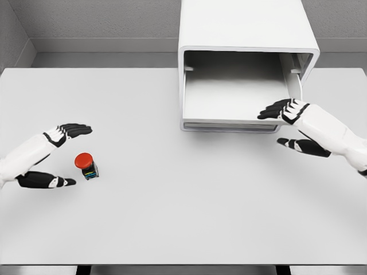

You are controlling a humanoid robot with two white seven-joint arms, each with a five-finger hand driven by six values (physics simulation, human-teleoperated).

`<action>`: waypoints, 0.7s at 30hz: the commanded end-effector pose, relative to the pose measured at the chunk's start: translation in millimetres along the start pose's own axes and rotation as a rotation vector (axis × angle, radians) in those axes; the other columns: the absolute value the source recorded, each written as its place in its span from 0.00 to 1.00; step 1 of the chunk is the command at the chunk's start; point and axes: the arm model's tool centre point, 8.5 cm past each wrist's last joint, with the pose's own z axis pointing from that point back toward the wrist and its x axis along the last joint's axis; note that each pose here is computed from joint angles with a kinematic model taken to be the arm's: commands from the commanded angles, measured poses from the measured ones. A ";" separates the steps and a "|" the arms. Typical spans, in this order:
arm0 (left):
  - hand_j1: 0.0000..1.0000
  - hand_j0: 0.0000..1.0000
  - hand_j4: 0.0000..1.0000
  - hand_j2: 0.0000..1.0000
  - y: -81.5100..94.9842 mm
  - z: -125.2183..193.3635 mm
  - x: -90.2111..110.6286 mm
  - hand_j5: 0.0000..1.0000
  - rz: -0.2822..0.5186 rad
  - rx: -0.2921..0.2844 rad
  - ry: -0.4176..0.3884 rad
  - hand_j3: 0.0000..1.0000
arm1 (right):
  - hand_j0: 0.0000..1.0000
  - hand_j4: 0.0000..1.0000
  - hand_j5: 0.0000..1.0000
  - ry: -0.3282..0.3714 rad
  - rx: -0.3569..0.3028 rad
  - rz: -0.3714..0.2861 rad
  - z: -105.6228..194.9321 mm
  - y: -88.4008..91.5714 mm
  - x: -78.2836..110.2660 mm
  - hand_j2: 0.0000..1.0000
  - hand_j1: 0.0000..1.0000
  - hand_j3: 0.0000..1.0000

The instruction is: Slide open multi-storey tabletop storage cabinets and put open load switch and slide close multi-storey tabletop storage cabinets

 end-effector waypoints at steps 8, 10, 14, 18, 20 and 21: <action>1.00 1.00 1.00 1.00 -3.9 -14.7 -4.0 1.00 0.017 -0.084 0.020 1.00 | 0.69 0.69 0.69 0.030 0.005 -0.004 14.2 -6.1 -3.9 0.69 0.69 0.69; 1.00 1.00 1.00 1.00 -5.8 -17.3 -7.4 1.00 -0.006 -0.137 0.057 1.00 | 0.68 0.68 0.68 0.040 -0.005 0.009 17.2 -12.0 -5.8 0.68 0.68 0.68; 1.00 1.00 1.00 1.00 -15.6 -28.0 -16.7 1.00 0.013 -0.177 0.091 1.00 | 0.68 0.68 0.68 0.054 -0.010 0.007 23.1 -11.8 -6.3 0.68 0.68 0.68; 1.00 1.00 1.00 1.00 -20.2 -27.9 -26.0 1.00 0.031 -0.188 0.113 1.00 | 0.68 0.68 0.68 0.050 -0.025 0.021 22.7 -18.8 -4.7 0.68 0.68 0.68; 1.00 1.00 1.00 1.00 -22.4 -27.1 -28.8 1.00 0.040 -0.191 0.121 1.00 | 0.68 0.68 0.68 0.051 -0.025 0.019 23.4 -18.0 -4.3 0.68 0.68 0.68; 1.00 1.00 1.00 1.00 -22.5 -26.0 -31.4 1.00 0.043 -0.191 0.128 1.00 | 0.68 0.68 0.68 0.052 -0.026 0.020 23.7 -18.4 -4.9 0.68 0.68 0.68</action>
